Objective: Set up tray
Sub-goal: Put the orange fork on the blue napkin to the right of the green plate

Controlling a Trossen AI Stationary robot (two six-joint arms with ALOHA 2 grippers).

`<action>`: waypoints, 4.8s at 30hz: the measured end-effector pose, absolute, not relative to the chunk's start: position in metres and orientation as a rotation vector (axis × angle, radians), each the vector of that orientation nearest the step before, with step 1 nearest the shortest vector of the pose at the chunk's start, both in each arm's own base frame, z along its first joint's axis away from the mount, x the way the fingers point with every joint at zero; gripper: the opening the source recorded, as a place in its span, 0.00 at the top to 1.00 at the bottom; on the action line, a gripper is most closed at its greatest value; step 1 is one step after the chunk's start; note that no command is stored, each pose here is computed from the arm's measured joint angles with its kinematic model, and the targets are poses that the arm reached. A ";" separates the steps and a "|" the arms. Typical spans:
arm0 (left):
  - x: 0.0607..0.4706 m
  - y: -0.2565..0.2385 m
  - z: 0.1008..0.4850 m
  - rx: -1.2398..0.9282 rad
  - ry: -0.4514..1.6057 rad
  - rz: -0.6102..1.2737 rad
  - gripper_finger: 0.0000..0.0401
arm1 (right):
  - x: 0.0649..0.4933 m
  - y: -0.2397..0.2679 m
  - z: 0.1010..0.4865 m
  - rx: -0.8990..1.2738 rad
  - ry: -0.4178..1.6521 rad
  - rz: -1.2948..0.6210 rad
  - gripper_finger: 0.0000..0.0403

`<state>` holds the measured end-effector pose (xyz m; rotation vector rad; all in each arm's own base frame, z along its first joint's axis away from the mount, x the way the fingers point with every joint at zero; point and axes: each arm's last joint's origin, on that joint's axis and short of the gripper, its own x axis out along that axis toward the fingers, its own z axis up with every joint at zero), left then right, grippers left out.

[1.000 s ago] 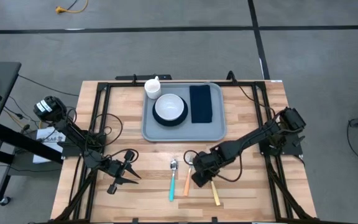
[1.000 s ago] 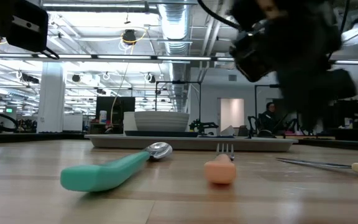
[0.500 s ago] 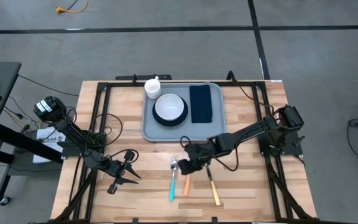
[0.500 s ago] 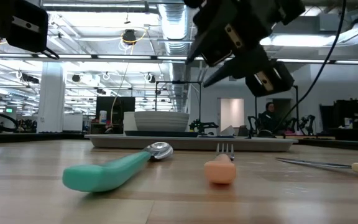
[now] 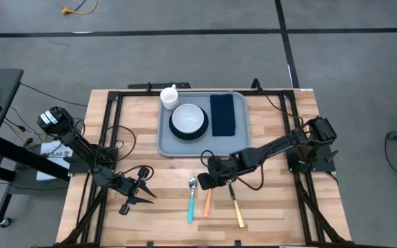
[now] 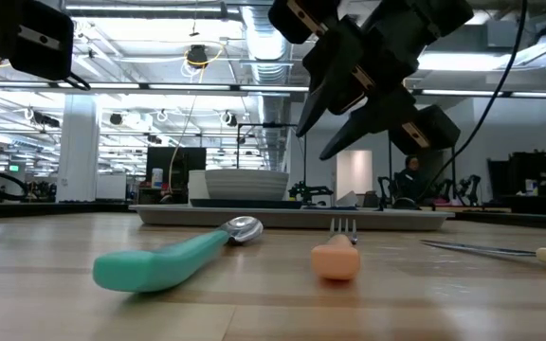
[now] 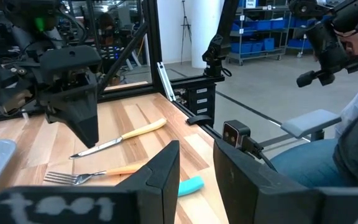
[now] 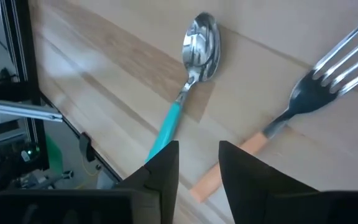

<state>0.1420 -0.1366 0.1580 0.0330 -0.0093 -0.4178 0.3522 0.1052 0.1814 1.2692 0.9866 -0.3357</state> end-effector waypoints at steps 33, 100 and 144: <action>0.142 -0.137 0.158 0.033 -0.009 -0.418 0.78 | 0.343 0.107 0.169 1.238 1.023 -0.513 0.47; 0.142 -0.137 0.156 0.042 0.010 -0.425 0.78 | 0.357 0.107 0.113 1.207 1.195 -0.595 0.70; 0.142 -0.137 0.156 0.043 0.012 -0.425 0.78 | 0.357 0.090 0.122 1.119 1.319 -0.632 0.99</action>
